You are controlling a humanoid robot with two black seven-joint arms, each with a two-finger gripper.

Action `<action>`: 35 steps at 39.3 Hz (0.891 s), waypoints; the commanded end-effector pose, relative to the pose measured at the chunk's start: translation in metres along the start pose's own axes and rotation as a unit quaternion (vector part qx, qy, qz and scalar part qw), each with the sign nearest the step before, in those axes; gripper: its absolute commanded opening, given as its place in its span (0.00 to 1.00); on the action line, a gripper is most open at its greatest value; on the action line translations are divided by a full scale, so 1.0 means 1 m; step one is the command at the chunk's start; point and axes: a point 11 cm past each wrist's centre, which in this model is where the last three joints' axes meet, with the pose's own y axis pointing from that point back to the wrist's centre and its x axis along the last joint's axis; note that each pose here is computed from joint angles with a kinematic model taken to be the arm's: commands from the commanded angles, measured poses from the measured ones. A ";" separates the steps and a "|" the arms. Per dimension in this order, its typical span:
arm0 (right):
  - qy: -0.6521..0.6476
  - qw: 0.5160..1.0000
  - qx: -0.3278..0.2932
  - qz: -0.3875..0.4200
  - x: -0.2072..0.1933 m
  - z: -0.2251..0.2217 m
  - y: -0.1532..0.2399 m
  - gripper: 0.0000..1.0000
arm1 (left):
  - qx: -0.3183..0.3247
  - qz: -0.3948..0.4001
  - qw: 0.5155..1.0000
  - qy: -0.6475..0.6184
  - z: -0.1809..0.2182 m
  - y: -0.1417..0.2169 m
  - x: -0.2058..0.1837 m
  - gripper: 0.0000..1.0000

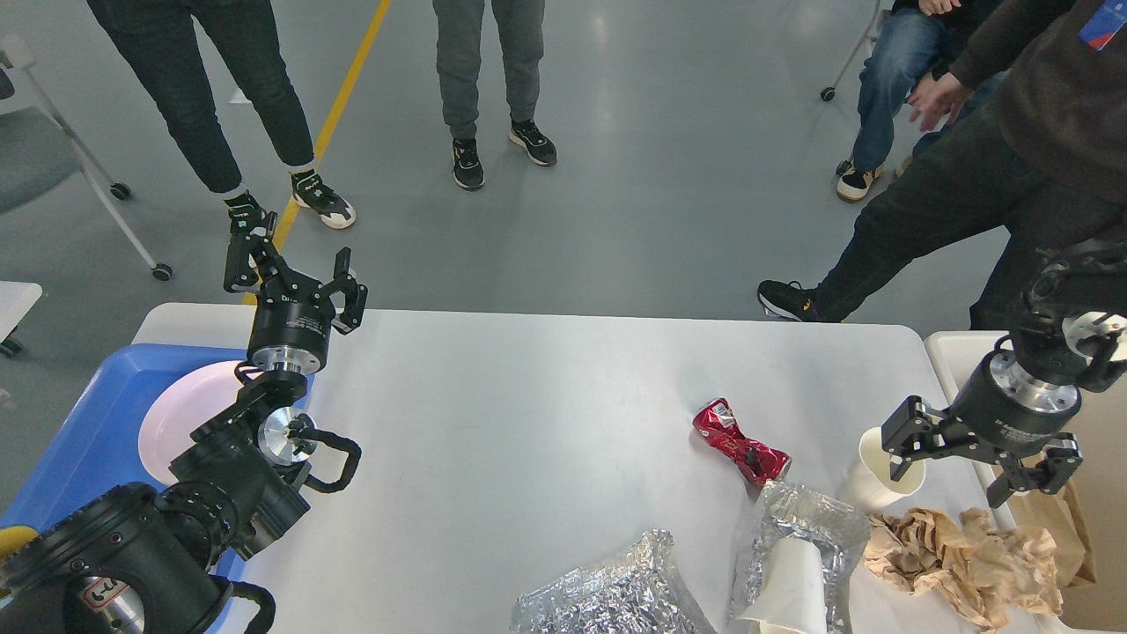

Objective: Tidy desktop
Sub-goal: 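Lower the right gripper toward the white paper cup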

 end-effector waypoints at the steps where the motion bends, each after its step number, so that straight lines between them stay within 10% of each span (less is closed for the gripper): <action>1: -0.011 1.000 0.008 -0.002 0.001 0.001 -0.015 1.00 | 0.000 0.000 1.000 0.000 0.000 0.000 0.000 0.97; 35: -0.105 0.989 -0.007 0.101 0.030 0.034 -0.060 1.00 | 0.000 0.000 1.000 0.000 0.000 0.000 0.000 0.97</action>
